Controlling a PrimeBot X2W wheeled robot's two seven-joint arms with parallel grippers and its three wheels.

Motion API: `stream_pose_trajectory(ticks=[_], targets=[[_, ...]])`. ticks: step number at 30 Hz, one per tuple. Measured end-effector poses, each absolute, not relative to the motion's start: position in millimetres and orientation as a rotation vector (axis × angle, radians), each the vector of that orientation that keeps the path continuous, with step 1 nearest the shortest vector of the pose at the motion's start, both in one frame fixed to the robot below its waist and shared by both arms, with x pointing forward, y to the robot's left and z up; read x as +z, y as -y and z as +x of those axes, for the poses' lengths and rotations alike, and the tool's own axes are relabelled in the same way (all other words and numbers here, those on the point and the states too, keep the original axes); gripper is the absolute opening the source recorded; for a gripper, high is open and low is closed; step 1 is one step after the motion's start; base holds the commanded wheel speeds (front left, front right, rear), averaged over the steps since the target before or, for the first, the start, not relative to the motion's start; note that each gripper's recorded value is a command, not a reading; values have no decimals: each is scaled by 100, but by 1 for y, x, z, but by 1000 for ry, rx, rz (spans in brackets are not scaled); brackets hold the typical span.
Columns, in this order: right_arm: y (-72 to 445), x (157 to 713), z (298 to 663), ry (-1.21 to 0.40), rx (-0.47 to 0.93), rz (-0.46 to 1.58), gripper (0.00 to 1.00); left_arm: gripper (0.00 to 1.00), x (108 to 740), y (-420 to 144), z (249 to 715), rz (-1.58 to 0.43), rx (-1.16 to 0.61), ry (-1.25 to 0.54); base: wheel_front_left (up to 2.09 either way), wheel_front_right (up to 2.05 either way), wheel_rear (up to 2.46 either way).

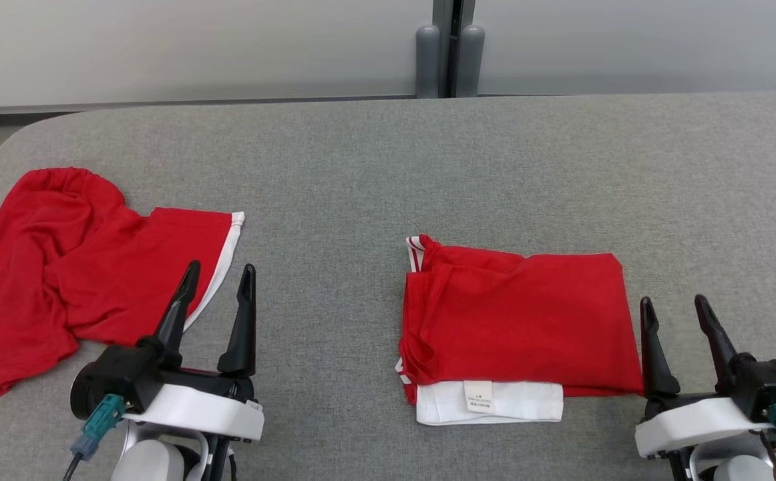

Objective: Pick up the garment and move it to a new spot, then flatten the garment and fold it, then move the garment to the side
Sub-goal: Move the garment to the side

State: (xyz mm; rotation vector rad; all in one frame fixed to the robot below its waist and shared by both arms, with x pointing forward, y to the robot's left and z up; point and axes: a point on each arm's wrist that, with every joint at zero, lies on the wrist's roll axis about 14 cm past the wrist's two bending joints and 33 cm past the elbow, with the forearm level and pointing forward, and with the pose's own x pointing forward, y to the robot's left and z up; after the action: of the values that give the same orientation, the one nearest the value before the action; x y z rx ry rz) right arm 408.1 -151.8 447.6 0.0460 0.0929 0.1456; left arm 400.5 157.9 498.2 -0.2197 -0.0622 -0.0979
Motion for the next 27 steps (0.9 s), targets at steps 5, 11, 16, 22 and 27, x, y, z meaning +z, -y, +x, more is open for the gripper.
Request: stream_pose_trajectory(ticks=[5,11,16,22,27], targets=[[144,408,406,-224,144,124,100,100,488,-157,404,-217,-103,35,0,0,0],[128,374,405,-336,164,189,100,100,482,-160,409,-210,-96,19,0,0,0],[120,367,412,-358,184,193,0,100,478,-163,411,-205,-90,11,0,0,0],[119,374,417,-333,223,106,0,100,478,-152,418,-204,-125,11,0,0,0],[150,390,432,-277,223,-59,0,100,474,-126,425,-181,-207,0,0,0,0]])
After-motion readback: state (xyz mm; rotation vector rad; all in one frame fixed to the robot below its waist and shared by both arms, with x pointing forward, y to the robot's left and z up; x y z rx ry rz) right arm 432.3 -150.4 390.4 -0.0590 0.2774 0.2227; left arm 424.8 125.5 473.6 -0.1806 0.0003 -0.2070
